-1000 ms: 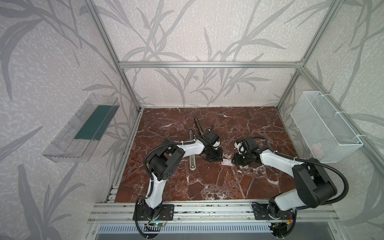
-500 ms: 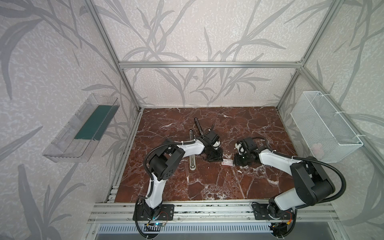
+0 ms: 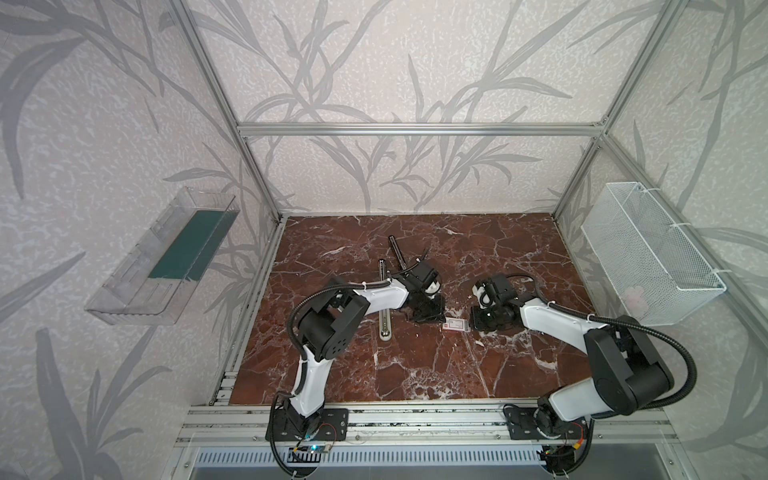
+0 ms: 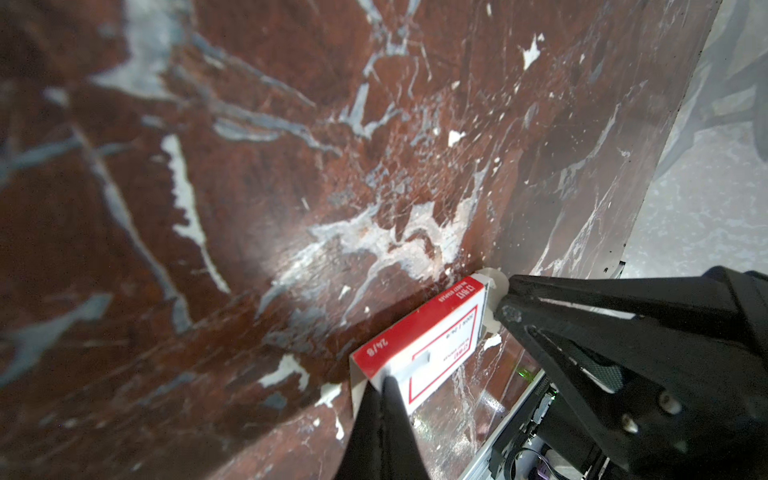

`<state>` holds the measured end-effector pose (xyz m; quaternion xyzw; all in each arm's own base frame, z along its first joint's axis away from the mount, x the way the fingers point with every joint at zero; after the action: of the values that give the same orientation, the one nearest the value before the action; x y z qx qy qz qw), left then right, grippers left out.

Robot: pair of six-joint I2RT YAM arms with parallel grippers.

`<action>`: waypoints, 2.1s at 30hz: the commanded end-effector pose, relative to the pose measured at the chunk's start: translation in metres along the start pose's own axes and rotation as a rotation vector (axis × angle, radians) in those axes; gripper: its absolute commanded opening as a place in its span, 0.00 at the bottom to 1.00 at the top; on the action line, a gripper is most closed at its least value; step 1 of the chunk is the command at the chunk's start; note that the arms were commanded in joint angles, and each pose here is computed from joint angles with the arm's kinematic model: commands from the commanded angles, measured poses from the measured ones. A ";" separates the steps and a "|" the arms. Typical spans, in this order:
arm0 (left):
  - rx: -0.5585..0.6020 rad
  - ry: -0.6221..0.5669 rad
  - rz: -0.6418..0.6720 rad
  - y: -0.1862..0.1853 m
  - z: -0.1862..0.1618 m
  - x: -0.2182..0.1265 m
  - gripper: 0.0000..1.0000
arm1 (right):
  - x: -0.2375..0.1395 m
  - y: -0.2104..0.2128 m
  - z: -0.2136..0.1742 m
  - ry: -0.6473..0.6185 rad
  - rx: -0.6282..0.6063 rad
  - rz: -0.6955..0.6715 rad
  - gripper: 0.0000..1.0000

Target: Load the staples into the stapler

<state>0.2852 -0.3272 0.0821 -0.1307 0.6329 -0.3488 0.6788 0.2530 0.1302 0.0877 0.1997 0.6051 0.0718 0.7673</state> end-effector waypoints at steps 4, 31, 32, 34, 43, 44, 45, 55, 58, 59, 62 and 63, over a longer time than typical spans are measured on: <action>-0.005 -0.018 -0.007 -0.003 0.000 -0.008 0.00 | 0.001 -0.003 -0.004 0.018 0.005 -0.003 0.11; -0.008 -0.030 -0.038 -0.004 0.000 -0.012 0.01 | -0.007 -0.016 -0.002 -0.012 0.023 -0.104 0.00; -0.008 -0.031 -0.042 -0.005 0.000 -0.012 0.01 | -0.008 -0.017 -0.002 -0.014 0.024 -0.107 0.00; -0.009 -0.033 -0.046 -0.004 0.001 -0.012 0.00 | -0.008 -0.019 -0.002 -0.016 0.030 -0.113 0.00; -0.015 -0.024 -0.053 -0.002 0.001 -0.007 0.00 | -0.015 -0.026 0.000 -0.033 0.049 -0.124 0.00; -0.017 -0.022 -0.053 -0.002 0.001 -0.007 0.00 | -0.015 -0.027 0.001 -0.035 0.051 -0.127 0.00; -0.016 -0.022 -0.054 -0.002 0.001 -0.007 0.00 | -0.016 -0.028 0.001 -0.036 0.053 -0.127 0.00; -0.019 -0.009 -0.064 -0.002 0.002 -0.002 0.00 | -0.016 -0.029 0.001 -0.031 0.051 -0.123 0.00; -0.017 -0.003 -0.066 -0.002 0.003 0.000 0.00 | -0.017 -0.029 0.002 -0.034 0.054 -0.121 0.00; -0.015 -0.002 -0.069 -0.003 0.003 0.001 0.00 | -0.017 -0.029 0.002 -0.033 0.054 -0.122 0.00; -0.010 -0.005 -0.066 -0.003 0.008 0.004 0.00 | -0.019 -0.031 0.003 -0.042 0.058 -0.134 0.00; -0.007 -0.008 -0.069 -0.004 0.010 0.004 0.00 | -0.019 -0.032 0.003 -0.043 0.062 -0.139 0.00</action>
<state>0.2878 -0.3292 0.0834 -0.1543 0.6278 -0.3646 0.6702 0.2515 0.1009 0.0898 0.1899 0.6027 0.0067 0.7750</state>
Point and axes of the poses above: each gripper's point midway between its finger pads, its own x axis out along the fingers, its own y axis along the line the jaws close on, z = x × y, the point moved 7 cm from there along -x, back along the fingers, and after that the axes turned 13 degrees about x, right-handed, at the moved point
